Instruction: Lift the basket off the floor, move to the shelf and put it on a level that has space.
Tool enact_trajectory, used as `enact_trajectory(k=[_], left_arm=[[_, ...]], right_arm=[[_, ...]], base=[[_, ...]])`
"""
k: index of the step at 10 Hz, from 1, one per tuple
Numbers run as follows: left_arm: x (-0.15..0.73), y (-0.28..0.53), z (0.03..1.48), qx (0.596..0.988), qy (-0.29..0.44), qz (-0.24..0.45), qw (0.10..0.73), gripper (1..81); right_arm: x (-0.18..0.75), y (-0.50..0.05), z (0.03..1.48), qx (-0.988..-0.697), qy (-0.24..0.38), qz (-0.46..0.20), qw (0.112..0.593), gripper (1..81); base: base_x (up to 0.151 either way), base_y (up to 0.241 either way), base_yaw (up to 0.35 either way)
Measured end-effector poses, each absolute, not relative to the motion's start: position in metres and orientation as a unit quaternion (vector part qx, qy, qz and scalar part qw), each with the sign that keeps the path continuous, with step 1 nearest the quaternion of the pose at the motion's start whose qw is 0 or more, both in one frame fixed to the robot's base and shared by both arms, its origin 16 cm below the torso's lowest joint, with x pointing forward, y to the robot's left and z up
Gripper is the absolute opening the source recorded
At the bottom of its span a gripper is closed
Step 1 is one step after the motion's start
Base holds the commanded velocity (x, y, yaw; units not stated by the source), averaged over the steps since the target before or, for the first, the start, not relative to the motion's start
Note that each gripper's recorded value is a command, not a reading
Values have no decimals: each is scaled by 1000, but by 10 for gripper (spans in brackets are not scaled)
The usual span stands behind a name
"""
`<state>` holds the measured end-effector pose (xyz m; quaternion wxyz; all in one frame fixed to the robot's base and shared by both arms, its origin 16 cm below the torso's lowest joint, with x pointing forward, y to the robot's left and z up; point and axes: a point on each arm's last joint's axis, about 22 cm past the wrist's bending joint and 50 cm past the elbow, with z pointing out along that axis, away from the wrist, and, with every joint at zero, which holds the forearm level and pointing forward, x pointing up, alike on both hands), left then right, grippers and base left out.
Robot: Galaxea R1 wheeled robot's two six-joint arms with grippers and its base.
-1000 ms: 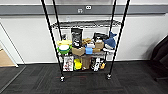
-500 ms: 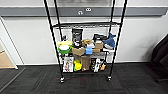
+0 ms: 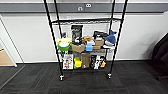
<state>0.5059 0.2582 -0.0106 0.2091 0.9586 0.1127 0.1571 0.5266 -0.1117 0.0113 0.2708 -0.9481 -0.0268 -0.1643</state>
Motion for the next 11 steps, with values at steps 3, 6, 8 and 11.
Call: enact_trajectory(k=[3, 6, 8, 11], left_arm=[[519, 255, -7, 957, 111, 165, 212, 811], [542, 255, 3, 954, 108, 179, 214, 811], [555, 251, 12, 952, 104, 186, 221, 811], [557, 244, 21, 949, 98, 186, 235, 811]], right_arm=[[534, -102, 13, -946, -15, -165, 280, 811], [539, -103, 15, -945, -6, -166, 280, 811], [541, -103, 16, -945, -2, -168, 281, 811], [542, -102, 17, -944, -2, -168, 283, 811]], base=[[0, 0, 0], [0, 0, 0], [0, 0, 0], [0, 0, 0]])
